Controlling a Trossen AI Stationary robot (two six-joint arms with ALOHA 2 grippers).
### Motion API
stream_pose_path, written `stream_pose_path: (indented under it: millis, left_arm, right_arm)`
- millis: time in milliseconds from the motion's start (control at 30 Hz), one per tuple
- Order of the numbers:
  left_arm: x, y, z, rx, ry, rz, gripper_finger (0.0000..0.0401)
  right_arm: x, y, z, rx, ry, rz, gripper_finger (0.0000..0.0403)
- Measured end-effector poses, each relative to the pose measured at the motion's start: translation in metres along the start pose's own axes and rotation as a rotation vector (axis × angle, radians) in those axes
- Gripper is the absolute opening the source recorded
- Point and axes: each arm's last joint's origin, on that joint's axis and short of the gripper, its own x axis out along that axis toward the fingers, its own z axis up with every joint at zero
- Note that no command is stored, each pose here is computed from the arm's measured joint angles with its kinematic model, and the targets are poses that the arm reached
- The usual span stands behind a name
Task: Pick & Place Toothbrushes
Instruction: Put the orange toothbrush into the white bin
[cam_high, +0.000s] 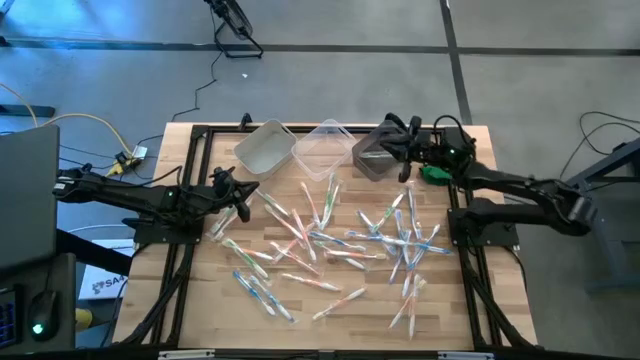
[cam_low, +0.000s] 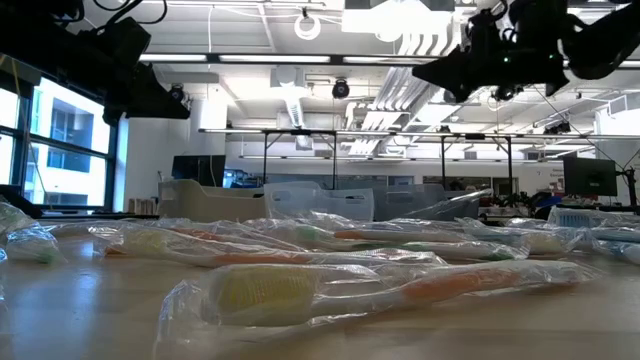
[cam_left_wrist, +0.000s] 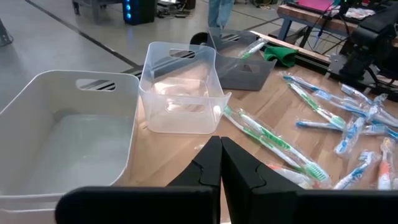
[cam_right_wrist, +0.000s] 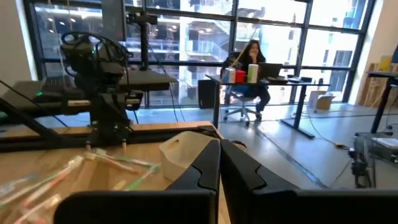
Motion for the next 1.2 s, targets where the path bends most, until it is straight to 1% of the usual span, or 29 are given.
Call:
stream_pose_path:
  millis: [167, 367, 567, 667, 800, 1033, 1133, 1200]
  left_arm:
    - [0.0000, 0.0000, 0.0001, -0.002, 0.000, 0.000, 0.0000]
    - [0.0000, -0.0002, -0.0001, -0.002, 0.003, -0.007, 0.0000]
    - [0.0000, -0.0014, -0.0005, -0.055, 0.020, -0.045, 0.0000]
    - [0.0000, -0.0014, -0.0005, -0.065, 0.021, -0.045, 0.0000]
    - [0.0001, -0.0011, -0.0003, -0.083, 0.015, -0.032, 0.0000]
    - [0.0030, -0.0019, -0.0032, -0.074, 0.027, -0.005, 0.0000]
    - [0.0051, -0.0030, -0.0048, -0.063, 0.057, 0.010, 0.0000]
    - [0.0060, -0.0052, -0.0015, -0.064, 0.088, 0.028, 0.0000]
  right_arm:
    - [-0.0069, 0.0032, 0.0016, -0.011, -0.016, 0.000, 0.0003]
    - [-0.0075, 0.0036, 0.0001, -0.008, -0.005, 0.000, 0.0004]
    - [-0.0075, 0.0036, 0.0001, -0.022, -0.005, 0.000, 0.0005]
    - [-0.0075, 0.0036, 0.0000, -0.036, -0.005, 0.000, 0.0005]
    - [-0.0075, 0.0036, -0.0002, -0.035, -0.003, 0.000, 0.0005]
    - [-0.0075, 0.0036, -0.0009, -0.032, 0.004, 0.000, 0.0005]
    - [-0.0075, 0.0036, -0.0009, -0.032, 0.004, 0.001, 0.0005]
    - [-0.0075, 0.0036, -0.0009, -0.028, 0.004, 0.001, 0.0005]
